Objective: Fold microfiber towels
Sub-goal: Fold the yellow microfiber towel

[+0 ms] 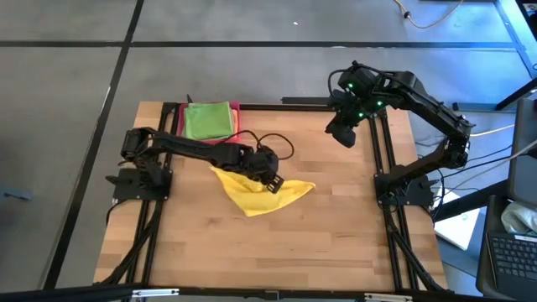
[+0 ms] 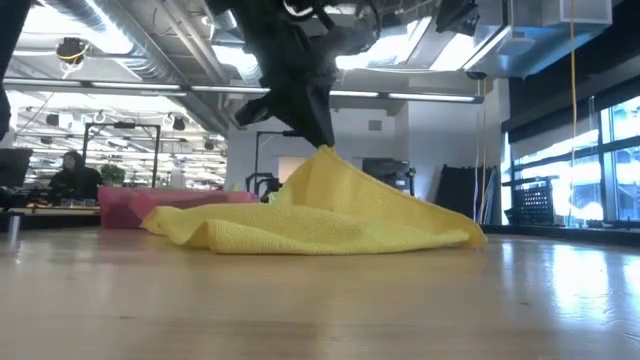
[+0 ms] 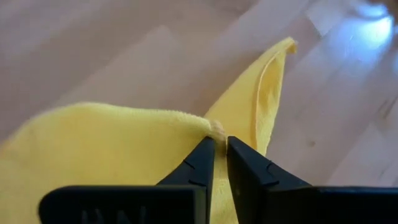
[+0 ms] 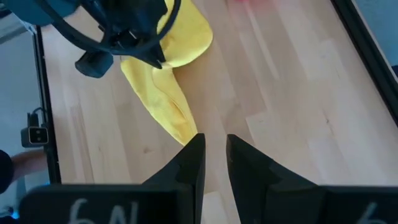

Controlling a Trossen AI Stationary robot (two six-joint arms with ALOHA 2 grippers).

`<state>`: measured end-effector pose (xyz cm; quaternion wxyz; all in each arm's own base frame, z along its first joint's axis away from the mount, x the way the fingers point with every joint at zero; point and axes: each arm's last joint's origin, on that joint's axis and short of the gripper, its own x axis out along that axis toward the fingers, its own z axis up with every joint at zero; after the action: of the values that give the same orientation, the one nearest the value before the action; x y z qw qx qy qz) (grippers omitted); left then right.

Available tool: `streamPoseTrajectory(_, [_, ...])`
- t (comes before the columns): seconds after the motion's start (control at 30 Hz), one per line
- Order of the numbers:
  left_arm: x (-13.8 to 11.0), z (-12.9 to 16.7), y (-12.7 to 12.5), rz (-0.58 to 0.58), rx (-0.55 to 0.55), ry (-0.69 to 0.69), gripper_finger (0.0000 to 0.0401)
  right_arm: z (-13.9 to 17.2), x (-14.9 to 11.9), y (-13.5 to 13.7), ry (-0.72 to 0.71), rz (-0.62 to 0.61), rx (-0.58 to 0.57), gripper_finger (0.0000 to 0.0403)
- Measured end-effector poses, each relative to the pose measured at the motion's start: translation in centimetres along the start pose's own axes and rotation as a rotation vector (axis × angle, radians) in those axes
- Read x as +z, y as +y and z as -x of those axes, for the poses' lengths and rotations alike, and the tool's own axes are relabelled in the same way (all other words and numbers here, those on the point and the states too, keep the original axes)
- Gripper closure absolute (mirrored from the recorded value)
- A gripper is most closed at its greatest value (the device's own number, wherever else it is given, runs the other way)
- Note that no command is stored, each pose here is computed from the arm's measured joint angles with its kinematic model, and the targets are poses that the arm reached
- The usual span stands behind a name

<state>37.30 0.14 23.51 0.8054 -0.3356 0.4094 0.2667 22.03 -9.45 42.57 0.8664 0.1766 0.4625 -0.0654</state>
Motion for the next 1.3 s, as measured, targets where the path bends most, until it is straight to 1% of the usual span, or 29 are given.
streamPoseTrajectory(0.07, [0.2,0.9,0.2,-0.010,0.009,-0.008,0.0356,0.0,0.1,0.0,-0.009,-0.016,0.000,0.0334])
streamPoseTrajectory(0.13, [0.1,1.7,0.7,-0.031,0.047,0.015,0.0349,0.0,0.2,0.0,-0.018,-0.020,0.000,0.0334])
streamPoseTrajectory(0.2, [-0.6,3.1,1.5,-0.066,0.134,0.039,0.0343,0.0,0.2,0.0,-0.018,-0.019,0.001,0.0334])
streamPoseTrajectory(0.33, [-1.3,6.1,2.5,-0.166,0.266,0.004,0.0335,-0.1,0.5,0.4,-0.044,0.002,0.004,0.0334])
streamPoseTrajectory(0.43, [-1.3,7.5,3.0,-0.249,0.273,0.016,0.0331,-0.2,1.0,0.8,-0.097,0.005,0.015,0.0334])
streamPoseTrajectory(0.57, [-2.1,8.3,4.2,-0.335,0.368,0.114,0.0332,-0.3,1.9,1.6,-0.174,-0.025,0.042,0.0334])
streamPoseTrajectory(0.63, [-2.7,8.0,4.9,-0.396,0.413,0.168,0.0333,-0.6,2.3,2.1,-0.198,-0.033,0.059,0.0334])
streamPoseTrajectory(0.67, [-2.9,7.7,5.1,-0.420,0.417,0.180,0.0334,-0.9,2.4,2.3,-0.197,-0.038,0.066,0.0334])
streamPoseTrajectory(0.73, [-3.3,7.0,5.4,-0.453,0.414,0.185,0.0333,-1.7,2.8,2.7,-0.186,-0.025,0.061,0.0334])
streamPoseTrajectory(0.8, [-3.8,6.1,5.6,-0.475,0.400,0.178,0.0331,-2.8,2.9,3.0,-0.150,-0.016,0.004,0.0334])
streamPoseTrajectory(0.87, [-4.2,5.1,5.6,-0.486,0.359,0.161,0.0331,-4.1,2.8,3.4,-0.085,-0.019,-0.052,0.0334])
streamPoseTrajectory(0.97, [-4.8,3.4,6.2,-0.493,0.288,0.165,0.0337,-5.7,2.4,4.2,0.015,-0.020,-0.105,0.0334])
streamPoseTrajectory(1.07, [-5.1,2.0,7.0,-0.483,0.249,0.143,0.0343,-6.7,1.6,5.3,0.101,-0.026,-0.189,0.0334])
streamPoseTrajectory(1.13, [-5.2,1.1,7.5,-0.458,0.216,0.120,0.0347,-6.8,1.3,6.1,0.102,-0.018,-0.241,0.0334])
streamPoseTrajectory(1.2, [-5.3,0.2,8.0,-0.425,0.146,0.109,0.0349,-7.0,1.2,6.9,0.074,-0.013,-0.268,0.0334])
streamPoseTrajectory(1.3, [-5.7,-1.0,8.7,-0.395,0.047,0.103,0.0352,-7.2,1.7,8.3,-0.017,-0.024,-0.234,0.0334])
